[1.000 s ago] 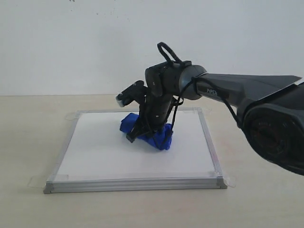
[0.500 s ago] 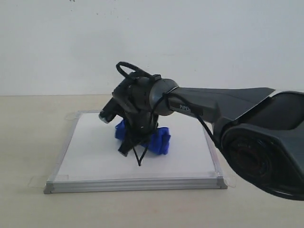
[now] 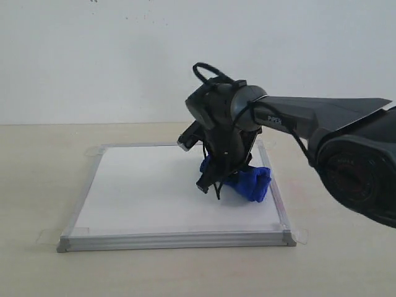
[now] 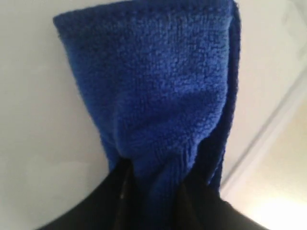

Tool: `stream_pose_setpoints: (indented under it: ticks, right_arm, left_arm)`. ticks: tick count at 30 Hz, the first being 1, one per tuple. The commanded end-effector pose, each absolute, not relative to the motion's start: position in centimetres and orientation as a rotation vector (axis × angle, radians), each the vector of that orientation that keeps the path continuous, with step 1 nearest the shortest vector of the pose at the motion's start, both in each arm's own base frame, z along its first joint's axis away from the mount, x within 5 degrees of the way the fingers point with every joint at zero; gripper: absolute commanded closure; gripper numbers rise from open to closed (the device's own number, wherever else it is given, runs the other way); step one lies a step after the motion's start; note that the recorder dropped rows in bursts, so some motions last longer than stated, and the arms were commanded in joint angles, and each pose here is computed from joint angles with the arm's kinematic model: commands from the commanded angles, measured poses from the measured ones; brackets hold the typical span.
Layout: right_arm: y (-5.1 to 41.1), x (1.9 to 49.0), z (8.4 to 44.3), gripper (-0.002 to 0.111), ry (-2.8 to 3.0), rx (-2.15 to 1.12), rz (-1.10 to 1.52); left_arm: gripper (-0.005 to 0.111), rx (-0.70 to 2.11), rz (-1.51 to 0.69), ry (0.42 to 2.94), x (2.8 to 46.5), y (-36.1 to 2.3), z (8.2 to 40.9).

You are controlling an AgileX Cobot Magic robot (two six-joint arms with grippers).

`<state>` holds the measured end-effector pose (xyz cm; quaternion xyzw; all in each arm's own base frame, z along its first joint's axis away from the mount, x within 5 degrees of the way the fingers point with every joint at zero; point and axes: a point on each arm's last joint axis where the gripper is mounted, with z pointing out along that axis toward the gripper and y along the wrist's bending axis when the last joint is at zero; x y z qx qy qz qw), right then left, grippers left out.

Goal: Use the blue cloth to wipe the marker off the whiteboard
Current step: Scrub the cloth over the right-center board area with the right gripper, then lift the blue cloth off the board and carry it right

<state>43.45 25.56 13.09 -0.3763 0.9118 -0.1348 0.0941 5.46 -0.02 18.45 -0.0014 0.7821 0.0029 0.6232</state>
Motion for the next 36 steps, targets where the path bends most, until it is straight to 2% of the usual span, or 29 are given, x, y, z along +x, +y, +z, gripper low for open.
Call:
stream_pose_setpoints:
  ticks: [1,3,6,8,11,14,21,27,33,36]
  right_arm:
    - [29.7,40.5,13.2,0.109,2.696,-1.341,0.353]
    - [30.3,40.0,13.5,0.109,2.683,-1.350,0.484]
    - [30.0,40.3,13.5,0.109,2.694,-1.324,0.421]
    - [28.9,41.0,13.3,0.109,2.746,-1.251,0.222]
    - [26.3,42.0,13.7,0.109,2.823,-1.039,-0.223]
    - [25.0,42.8,15.4,0.109,2.745,-0.981,-0.456]
    - [24.4,42.2,22.1,0.109,2.639,-0.900,-0.393]
    - [21.1,42.3,26.9,0.109,2.580,-0.813,-0.408]
    - [15.7,42.6,27.7,0.109,2.661,-0.619,-0.434]
    - [12.6,42.8,26.3,0.109,2.752,-0.473,-0.441]
  left_arm:
    - [0.103,-0.003,0.011,1.779,5.5,0.0,18.6]
    - [0.103,-0.003,0.011,1.779,5.5,0.0,18.6]
    - [0.103,-0.003,0.011,1.779,5.5,0.0,18.6]
    - [0.103,-0.003,0.011,1.779,5.5,0.0,18.6]
    - [0.103,-0.003,0.011,1.779,5.5,0.0,18.6]
    - [0.103,-0.003,0.011,1.779,5.5,0.0,18.6]
    - [0.103,-0.003,0.011,1.779,5.5,0.0,18.6]
    - [0.103,-0.003,0.011,1.779,5.5,0.0,18.6]
    - [0.103,-0.003,0.011,1.779,5.5,0.0,18.6]
    - [0.103,-0.003,0.011,1.779,5.5,0.0,18.6]
